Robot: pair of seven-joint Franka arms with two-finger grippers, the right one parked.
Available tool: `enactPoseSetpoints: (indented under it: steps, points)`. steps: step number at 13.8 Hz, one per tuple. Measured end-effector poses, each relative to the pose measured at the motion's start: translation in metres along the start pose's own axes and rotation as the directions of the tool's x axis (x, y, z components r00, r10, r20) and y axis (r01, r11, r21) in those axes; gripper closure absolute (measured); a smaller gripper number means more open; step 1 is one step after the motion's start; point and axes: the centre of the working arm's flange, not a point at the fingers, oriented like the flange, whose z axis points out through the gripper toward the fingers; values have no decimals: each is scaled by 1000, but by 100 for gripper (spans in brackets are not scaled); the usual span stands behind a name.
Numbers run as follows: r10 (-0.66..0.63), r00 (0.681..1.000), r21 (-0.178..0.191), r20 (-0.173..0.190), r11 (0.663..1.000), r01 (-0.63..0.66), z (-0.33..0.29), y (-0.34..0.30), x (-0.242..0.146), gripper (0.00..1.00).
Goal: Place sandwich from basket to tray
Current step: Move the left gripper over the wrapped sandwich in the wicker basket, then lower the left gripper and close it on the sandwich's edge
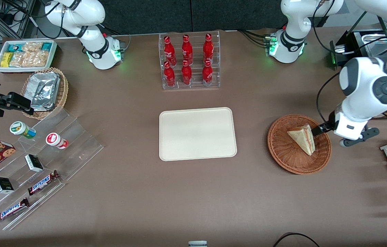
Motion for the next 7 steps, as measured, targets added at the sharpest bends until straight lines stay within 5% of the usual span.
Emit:
enactPoseSetpoints:
  steps: [7]
  points:
    - [-94,996,-28,-3,995,94,34,4,-14,0]
